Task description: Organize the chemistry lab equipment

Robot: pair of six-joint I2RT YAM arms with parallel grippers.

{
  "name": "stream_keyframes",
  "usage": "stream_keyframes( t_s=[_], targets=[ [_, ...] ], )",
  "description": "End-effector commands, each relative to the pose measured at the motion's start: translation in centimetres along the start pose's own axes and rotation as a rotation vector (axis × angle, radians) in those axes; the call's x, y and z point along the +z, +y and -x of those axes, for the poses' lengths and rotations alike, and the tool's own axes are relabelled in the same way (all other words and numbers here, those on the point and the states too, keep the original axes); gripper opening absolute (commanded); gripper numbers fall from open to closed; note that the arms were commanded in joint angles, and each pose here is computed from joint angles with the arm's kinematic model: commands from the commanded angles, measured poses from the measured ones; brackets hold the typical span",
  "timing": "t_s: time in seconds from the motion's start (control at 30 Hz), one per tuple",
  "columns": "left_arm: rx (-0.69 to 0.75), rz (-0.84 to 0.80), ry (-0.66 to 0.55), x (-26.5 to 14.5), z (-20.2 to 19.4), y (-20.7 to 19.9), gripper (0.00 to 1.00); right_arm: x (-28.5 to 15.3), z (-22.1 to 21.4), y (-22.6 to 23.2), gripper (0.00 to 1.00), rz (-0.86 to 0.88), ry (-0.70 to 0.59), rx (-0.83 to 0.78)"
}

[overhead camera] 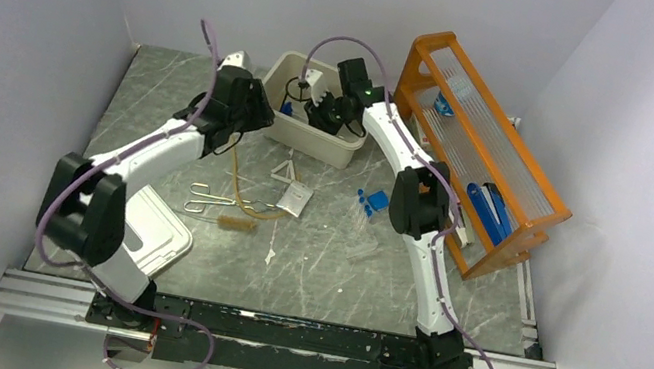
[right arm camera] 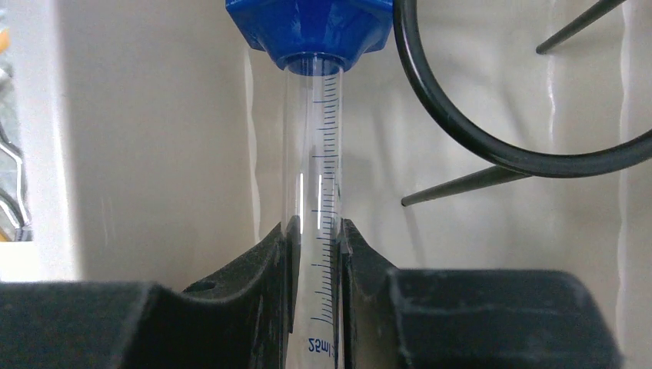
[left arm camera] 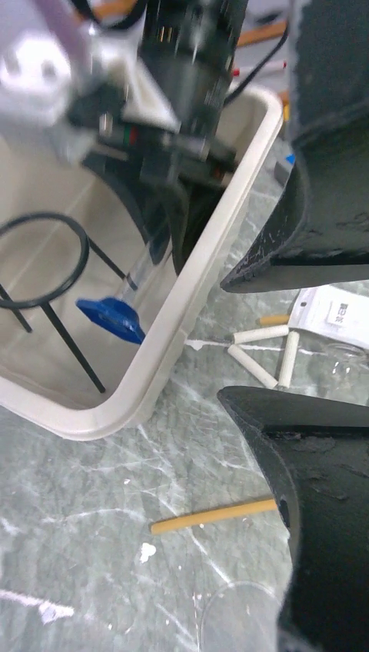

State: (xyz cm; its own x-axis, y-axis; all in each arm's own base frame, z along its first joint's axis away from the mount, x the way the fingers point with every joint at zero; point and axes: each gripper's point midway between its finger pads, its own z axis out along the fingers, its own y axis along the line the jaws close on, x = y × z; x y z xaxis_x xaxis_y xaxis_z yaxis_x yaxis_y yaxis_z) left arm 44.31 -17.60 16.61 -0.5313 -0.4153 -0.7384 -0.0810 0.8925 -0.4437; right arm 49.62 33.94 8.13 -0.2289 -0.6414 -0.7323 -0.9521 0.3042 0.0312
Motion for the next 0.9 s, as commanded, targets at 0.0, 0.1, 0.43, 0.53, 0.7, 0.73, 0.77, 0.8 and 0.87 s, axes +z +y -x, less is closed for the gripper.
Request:
stream_keyframes(
  t_s=[0.0,0.1,0.43,0.53,0.7,0.73,0.77,0.8,0.87],
  targets=[
    [0.003,-0.011,-0.061,-4.2,2.7,-0.4,0.53,1.1,-1.1,-0.9,0.26,-0.02,0.015,0.02],
    [0.016,-0.002,-0.073,-6.6,3.3,0.0,0.54,1.6,-1.8,-1.0,0.33,-0.02,0.028,0.033],
    [0.114,0.041,-0.092,-13.1,4.2,2.0,0.56,0.3,-0.3,-0.7,0.47,-0.024,-0.004,0.053],
    [0.15,0.071,-0.097,-14.5,4.0,3.2,0.58,-1.0,1.0,-0.4,0.53,-0.04,-0.018,0.071],
    [0.167,0.078,-0.088,-16.0,3.1,4.2,0.6,-4.7,4.6,-0.4,0.6,-0.112,-0.087,0.106],
    [0.167,0.077,-0.085,-16.0,2.9,4.3,0.6,-5.4,5.3,-0.3,0.61,-0.125,-0.102,0.111],
    [0.167,0.076,-0.078,-16.1,2.6,4.4,0.6,-6.2,5.9,-0.2,0.62,-0.135,-0.116,0.117],
    [0.166,0.073,-0.076,-16.2,2.5,4.4,0.6,-6.8,6.4,-0.1,0.63,-0.148,-0.127,0.125],
    [0.163,0.064,-0.074,-16.3,2.3,4.4,0.6,-7.9,7.1,0.1,0.64,-0.17,-0.145,0.137]
  ],
)
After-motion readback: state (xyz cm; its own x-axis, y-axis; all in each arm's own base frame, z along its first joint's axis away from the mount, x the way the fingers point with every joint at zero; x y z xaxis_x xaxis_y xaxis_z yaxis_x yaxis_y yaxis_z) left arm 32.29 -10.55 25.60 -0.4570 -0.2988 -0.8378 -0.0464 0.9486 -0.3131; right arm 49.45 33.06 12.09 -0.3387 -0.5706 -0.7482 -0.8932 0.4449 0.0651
